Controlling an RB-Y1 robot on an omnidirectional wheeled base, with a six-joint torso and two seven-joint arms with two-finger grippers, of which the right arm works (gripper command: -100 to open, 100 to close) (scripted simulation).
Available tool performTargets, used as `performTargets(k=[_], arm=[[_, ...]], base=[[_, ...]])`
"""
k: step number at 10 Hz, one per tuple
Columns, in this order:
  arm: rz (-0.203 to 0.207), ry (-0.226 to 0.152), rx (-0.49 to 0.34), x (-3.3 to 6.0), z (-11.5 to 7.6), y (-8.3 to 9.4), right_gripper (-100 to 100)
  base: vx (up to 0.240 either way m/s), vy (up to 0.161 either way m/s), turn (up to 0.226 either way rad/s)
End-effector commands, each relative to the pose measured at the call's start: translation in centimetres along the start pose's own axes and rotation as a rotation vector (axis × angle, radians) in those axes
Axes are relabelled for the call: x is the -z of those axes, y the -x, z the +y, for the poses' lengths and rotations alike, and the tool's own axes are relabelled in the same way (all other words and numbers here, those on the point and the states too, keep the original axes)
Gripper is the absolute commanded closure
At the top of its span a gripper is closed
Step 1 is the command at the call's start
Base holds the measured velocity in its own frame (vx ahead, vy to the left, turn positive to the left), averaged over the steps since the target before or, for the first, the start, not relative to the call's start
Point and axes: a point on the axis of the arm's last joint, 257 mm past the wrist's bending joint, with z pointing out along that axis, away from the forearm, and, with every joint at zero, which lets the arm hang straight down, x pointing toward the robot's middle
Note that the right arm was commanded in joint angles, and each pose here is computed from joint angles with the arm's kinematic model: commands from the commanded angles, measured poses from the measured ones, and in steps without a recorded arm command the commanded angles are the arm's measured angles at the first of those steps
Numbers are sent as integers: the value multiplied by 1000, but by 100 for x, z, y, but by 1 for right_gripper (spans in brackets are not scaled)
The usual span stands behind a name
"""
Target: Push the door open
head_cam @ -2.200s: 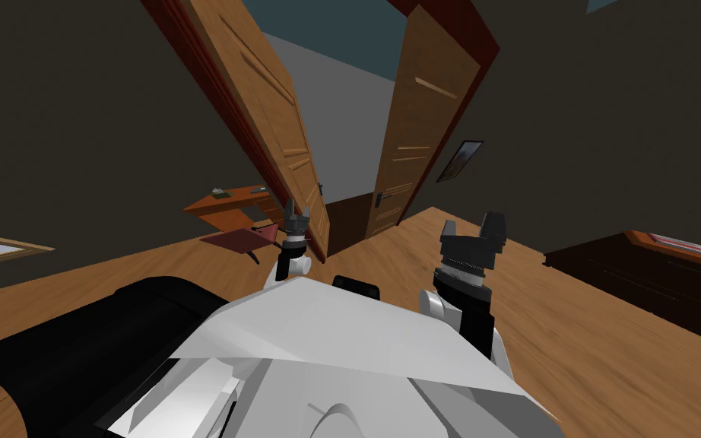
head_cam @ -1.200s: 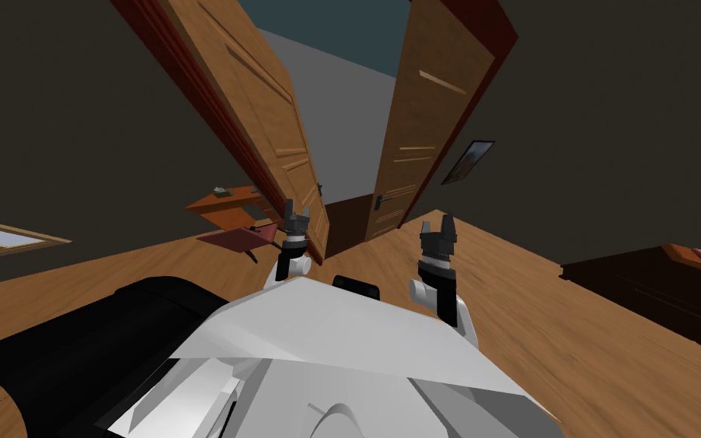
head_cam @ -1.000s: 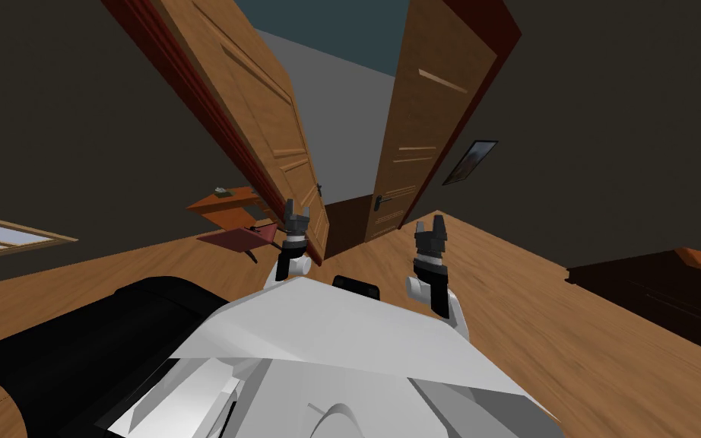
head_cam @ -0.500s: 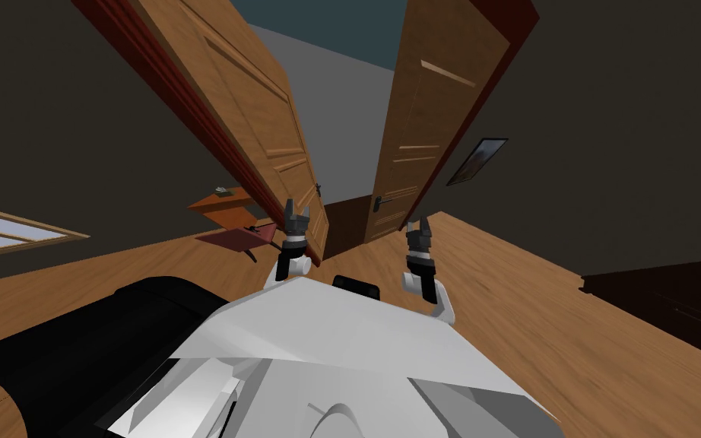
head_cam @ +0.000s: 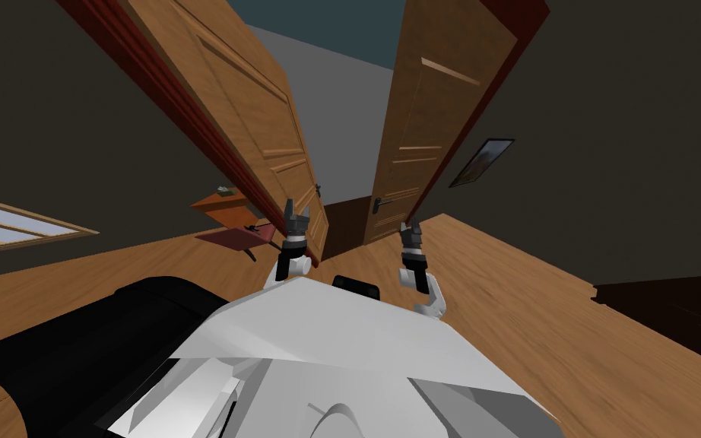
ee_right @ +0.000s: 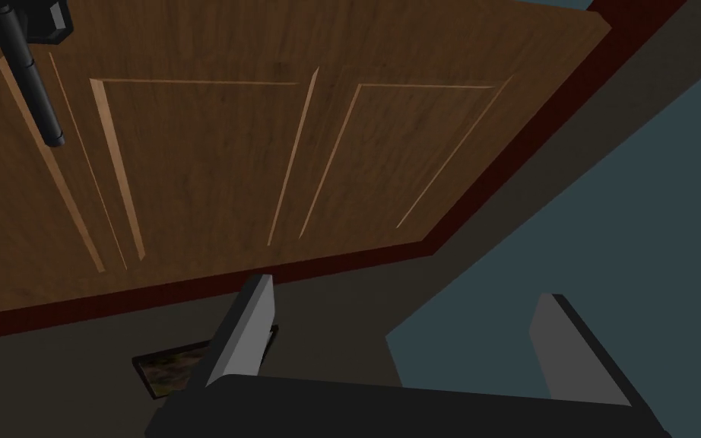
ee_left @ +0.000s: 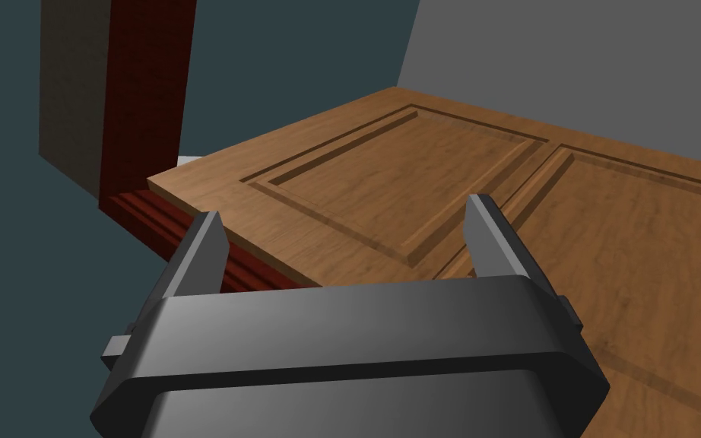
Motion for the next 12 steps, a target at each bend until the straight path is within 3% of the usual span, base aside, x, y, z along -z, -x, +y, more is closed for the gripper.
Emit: performTargets(k=[1,2,3,6,7,9,10,12], arm=[[18,-21,-12,-29,-145,-50,-100],[34,-22,-21,-82,-191,-100,-100],[33,-39,-22,-57,-268,-99,-100],[64,-61,-40,-131,-450,-200,-100],[64,-72,-41,-112,-500,-199,-100],[95,-86,-57,-200,-634,-300,-100],[94,-107,-59,-162,-727,-297,-100],[125,-120,-74,-251,-846,-397,-100]], base=[[37,-51,34],[57,-75,66],[50,-70,43],[56,-56,36],[41,-46,31],[51,-64,57],[53,-61,32],[59,-84,58]])
